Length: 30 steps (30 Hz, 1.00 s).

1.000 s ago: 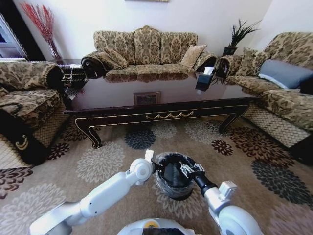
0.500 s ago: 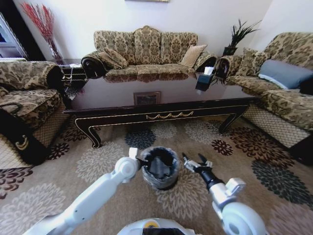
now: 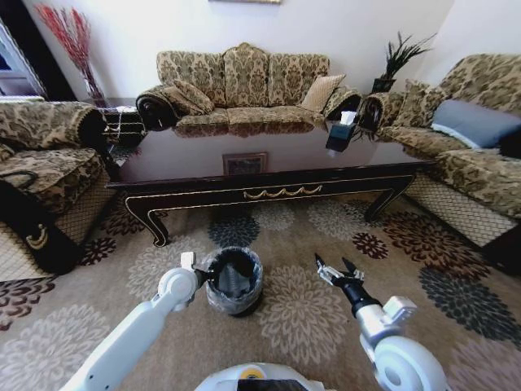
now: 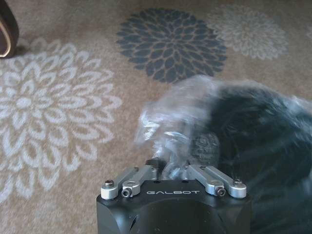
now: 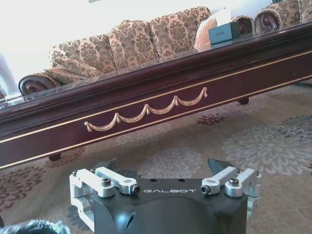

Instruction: Move to the front of the table and pick up the trash from the floor, then place it into the trash bin.

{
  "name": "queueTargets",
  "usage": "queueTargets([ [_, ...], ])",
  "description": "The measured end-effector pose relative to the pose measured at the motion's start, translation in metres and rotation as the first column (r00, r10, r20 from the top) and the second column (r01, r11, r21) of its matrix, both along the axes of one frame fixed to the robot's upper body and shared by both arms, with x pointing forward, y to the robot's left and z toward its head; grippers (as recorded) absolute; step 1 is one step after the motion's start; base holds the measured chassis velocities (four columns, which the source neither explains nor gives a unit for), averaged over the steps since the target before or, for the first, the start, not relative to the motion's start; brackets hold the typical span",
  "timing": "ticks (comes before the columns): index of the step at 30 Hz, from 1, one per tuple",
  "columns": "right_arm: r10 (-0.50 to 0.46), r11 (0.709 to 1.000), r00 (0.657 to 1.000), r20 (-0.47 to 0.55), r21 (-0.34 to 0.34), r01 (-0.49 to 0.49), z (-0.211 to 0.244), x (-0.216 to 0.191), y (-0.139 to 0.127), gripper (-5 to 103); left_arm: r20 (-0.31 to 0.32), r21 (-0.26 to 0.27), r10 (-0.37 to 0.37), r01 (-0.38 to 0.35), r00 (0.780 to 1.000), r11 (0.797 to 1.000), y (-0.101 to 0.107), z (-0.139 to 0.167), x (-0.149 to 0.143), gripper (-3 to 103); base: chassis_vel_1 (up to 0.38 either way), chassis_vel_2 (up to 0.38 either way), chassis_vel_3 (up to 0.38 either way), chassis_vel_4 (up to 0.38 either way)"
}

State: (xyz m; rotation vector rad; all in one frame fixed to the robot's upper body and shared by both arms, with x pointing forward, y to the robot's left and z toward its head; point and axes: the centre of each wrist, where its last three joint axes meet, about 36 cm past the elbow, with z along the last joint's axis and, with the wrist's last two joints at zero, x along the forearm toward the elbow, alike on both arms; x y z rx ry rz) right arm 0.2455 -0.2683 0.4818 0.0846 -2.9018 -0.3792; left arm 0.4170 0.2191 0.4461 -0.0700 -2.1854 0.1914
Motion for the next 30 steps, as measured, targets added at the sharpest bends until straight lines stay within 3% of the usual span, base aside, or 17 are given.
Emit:
queueTargets([
  [1,0.000,1.000,1.000,0.000,0.000,0.000,0.000,0.000,0.000,100,0.000,0.000,0.000,0.000,1.000,1.000,0.000,0.000,0.000,15,0.000,0.000,0.000,0.000],
  [6,-0.007,1.000,1.000,-0.005,-0.005,0.007,-0.001,-0.002,-0.002,100,0.006,0.002,0.002,-0.002,1.000,1.000,0.003,0.001,-0.009,42,0.000,0.000,0.000,0.000],
  [8,-0.009,1.000,1.000,-0.006,-0.005,0.009,-0.001,-0.003,-0.002,100,0.019,0.003,-0.001,0.001,1.000,1.000,0.004,0.005,-0.011,42,0.000,0.000,0.000,0.000],
  [10,-0.018,1.000,1.000,-0.010,-0.009,0.018,-0.003,-0.003,-0.002,100,0.066,0.032,-0.018,0.016,0.998,0.999,0.005,0.017,-0.017,58,0.000,0.000,0.000,0.000],
  [12,-0.021,1.000,1.000,-0.011,-0.012,0.021,-0.004,-0.003,-0.002,100,0.083,0.042,-0.025,0.022,0.996,0.999,0.006,0.020,-0.019,58,0.000,0.000,0.000,0.000],
  [15,-0.034,0.993,0.999,0.013,-0.114,0.035,-0.011,-0.005,-0.009,100,0.210,0.097,-0.061,0.041,0.976,0.994,0.011,0.040,-0.036,74,0.000,0.000,0.000,0.000],
  [16,-0.034,0.993,0.999,0.013,-0.114,0.035,-0.011,-0.005,-0.009,100,0.210,0.097,-0.061,0.041,0.976,0.994,0.011,0.040,-0.036,74,0.000,0.000,0.000,0.000],
  [18,-0.037,0.981,0.997,0.073,-0.187,0.050,-0.019,-0.006,-0.015,100,0.317,0.120,-0.068,0.031,0.946,0.992,0.018,0.048,-0.047,80,0.000,0.000,0.000,0.000],
  [19,-0.021,0.964,0.989,0.148,-0.258,0.059,-0.030,-0.007,-0.022,100,0.399,0.145,-0.076,0.019,0.914,0.989,0.024,0.051,-0.059,85,0.000,0.000,0.000,0.000],
  [21,0.038,0.932,0.968,0.249,-0.358,0.055,-0.049,-0.013,-0.031,100,0.493,0.184,-0.104,0.014,0.864,0.983,0.032,0.046,-0.081,95,0.000,0.000,0.000,0.000],
  [22,0.038,0.932,0.968,0.249,-0.358,0.055,-0.049,-0.013,-0.031,100,0.493,0.184,-0.104,0.014,0.864,0.983,0.032,0.046,-0.081,95,0.000,0.000,0.000,0.000],
  [23,0.051,0.924,0.964,0.261,-0.378,0.054,-0.055,-0.016,-0.033,100,0.516,0.193,-0.112,0.012,0.849,0.981,0.034,0.043,-0.088,95,0.000,0.000,0.000,0.000],
  [24,0.068,0.914,0.959,0.275,-0.402,0.050,-0.068,-0.024,-0.037,100,0.561,0.211,-0.126,0.006,0.818,0.977,0.038,0.038,-0.104,100,0.000,0.000,0.000,0.000],
  [26,0.074,0.908,0.956,0.284,-0.416,0.053,-0.086,-0.031,-0.042,100,0.614,0.223,-0.133,-0.009,0.778,0.975,0.042,0.029,-0.128,100,0.000,0.000,0.000,0.000],
  [27,0.074,0.908,0.956,0.284,-0.416,0.053,-0.086,-0.031,-0.042,100,0.614,0.223,-0.133,-0.009,0.778,0.975,0.042,0.029,-0.128,100,0.000,0.000,0.000,0.000],
  [30,0.054,0.902,0.956,0.288,-0.424,0.077,-0.114,-0.036,-0.049,100,0.672,0.254,-0.143,-0.045,0.727,0.966,0.048,0.010,-0.162,100,0.000,0.000,0.000,0.000],
])
